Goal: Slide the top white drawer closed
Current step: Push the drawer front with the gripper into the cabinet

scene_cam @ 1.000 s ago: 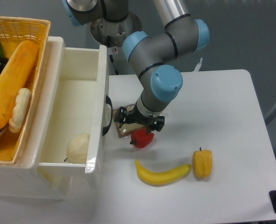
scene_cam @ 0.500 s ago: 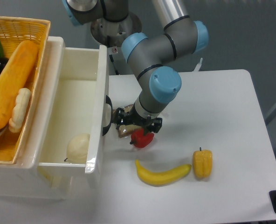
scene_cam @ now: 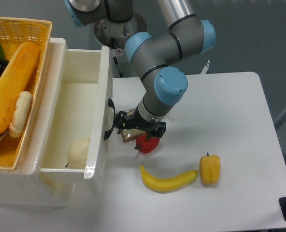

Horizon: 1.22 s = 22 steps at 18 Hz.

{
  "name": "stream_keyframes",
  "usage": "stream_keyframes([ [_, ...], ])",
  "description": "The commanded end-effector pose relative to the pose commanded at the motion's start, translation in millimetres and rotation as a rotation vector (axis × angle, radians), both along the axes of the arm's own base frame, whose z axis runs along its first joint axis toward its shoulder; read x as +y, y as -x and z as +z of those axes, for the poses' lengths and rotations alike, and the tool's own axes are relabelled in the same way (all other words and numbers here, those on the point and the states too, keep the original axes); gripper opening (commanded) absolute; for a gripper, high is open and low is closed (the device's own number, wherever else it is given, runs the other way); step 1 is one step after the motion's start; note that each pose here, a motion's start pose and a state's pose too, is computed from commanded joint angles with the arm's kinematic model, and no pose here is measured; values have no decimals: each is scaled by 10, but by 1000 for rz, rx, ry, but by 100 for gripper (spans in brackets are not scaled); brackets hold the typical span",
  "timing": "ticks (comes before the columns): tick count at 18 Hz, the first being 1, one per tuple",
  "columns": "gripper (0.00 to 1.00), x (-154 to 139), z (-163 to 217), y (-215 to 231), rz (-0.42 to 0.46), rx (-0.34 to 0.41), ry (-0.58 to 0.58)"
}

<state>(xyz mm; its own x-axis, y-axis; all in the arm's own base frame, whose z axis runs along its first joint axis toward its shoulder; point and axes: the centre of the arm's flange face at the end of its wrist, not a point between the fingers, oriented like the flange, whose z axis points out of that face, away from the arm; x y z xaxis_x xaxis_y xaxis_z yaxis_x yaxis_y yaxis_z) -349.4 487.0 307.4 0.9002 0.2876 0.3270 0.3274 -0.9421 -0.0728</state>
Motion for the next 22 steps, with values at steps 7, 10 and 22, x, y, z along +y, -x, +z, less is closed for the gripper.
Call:
stream_keyframes([
  [7, 100, 129, 62, -216, -24, 6, -1],
  [10, 100, 161, 79, -273, -29, 7, -1],
  [22, 100, 322, 110, -592, -59, 12, 10],
])
